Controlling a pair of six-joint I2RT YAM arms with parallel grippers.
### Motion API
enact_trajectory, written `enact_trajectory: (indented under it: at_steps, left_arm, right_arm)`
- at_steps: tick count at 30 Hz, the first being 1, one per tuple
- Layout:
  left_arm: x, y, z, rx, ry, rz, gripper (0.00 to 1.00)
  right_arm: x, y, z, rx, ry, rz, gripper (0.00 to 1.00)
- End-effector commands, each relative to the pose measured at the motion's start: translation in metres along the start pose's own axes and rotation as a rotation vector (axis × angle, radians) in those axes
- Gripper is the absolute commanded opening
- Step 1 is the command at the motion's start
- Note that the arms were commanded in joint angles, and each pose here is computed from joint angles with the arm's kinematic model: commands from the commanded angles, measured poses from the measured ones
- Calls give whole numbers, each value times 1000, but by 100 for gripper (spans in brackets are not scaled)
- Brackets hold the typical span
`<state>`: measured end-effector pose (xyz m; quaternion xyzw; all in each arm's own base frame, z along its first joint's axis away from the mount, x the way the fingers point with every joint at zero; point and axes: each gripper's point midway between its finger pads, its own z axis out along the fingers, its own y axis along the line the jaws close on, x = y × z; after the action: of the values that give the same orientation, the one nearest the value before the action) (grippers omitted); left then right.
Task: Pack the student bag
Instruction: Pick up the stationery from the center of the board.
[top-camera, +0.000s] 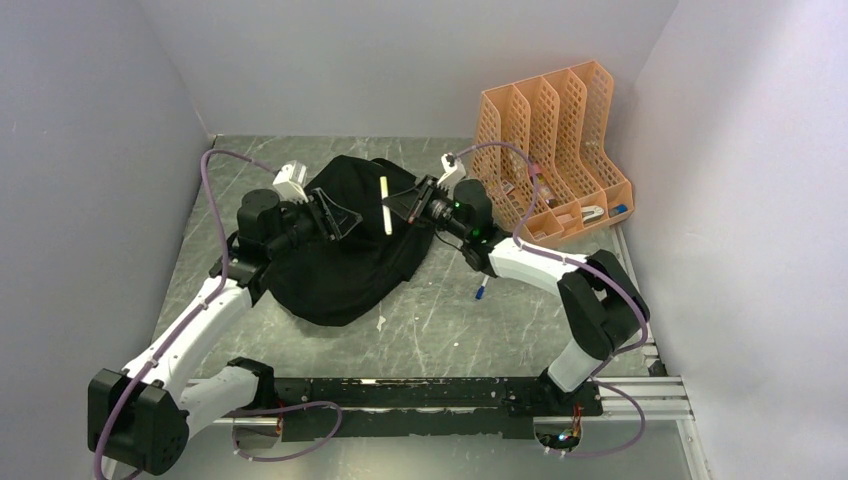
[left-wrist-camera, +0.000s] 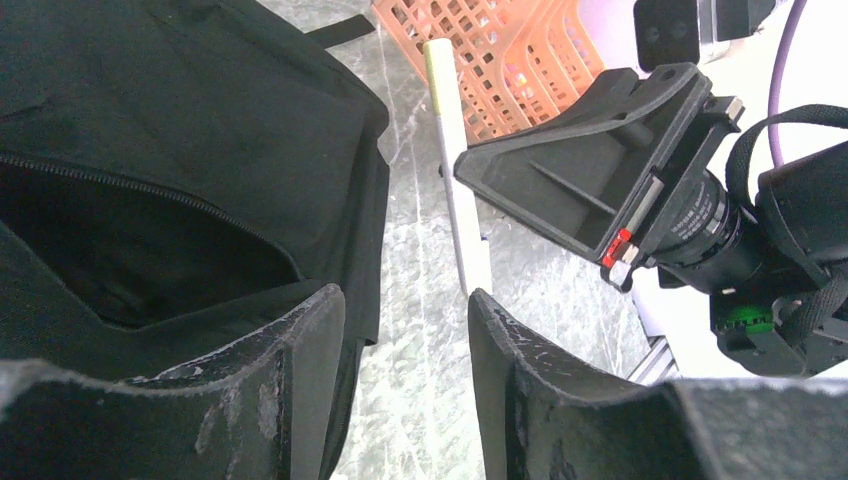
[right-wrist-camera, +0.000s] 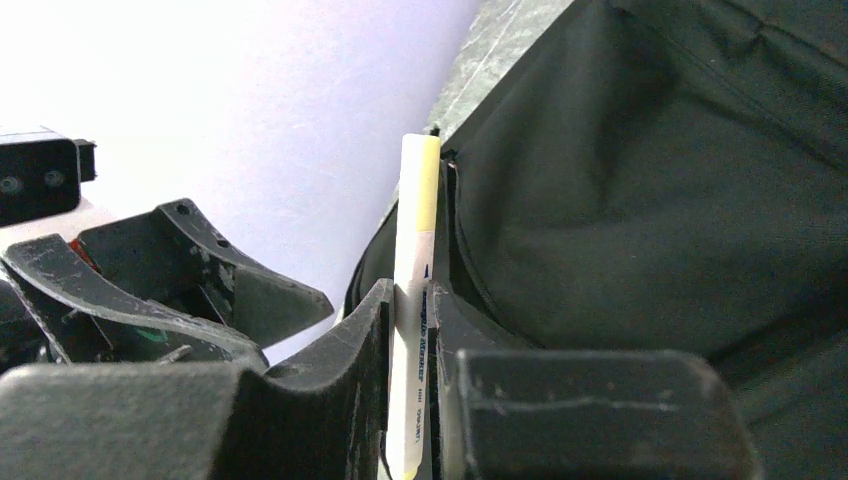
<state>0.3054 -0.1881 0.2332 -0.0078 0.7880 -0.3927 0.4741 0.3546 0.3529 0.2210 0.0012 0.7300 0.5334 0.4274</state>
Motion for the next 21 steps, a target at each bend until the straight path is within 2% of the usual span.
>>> enact_trajectory:
  at_steps: [1, 11, 21]
  left_arm:
    - [-8, -19, 2, 81, -25, -5, 53]
    - [-4, -31, 6, 138, -12, -21, 51]
    - [0, -37, 9, 164, 3, -15, 51]
  right_arm:
    - [-23, 33, 2, -12, -115, -18, 0]
    - [-24, 49, 5, -20, -156, -10, 0]
    - [-22, 61, 11, -57, -145, -2, 0]
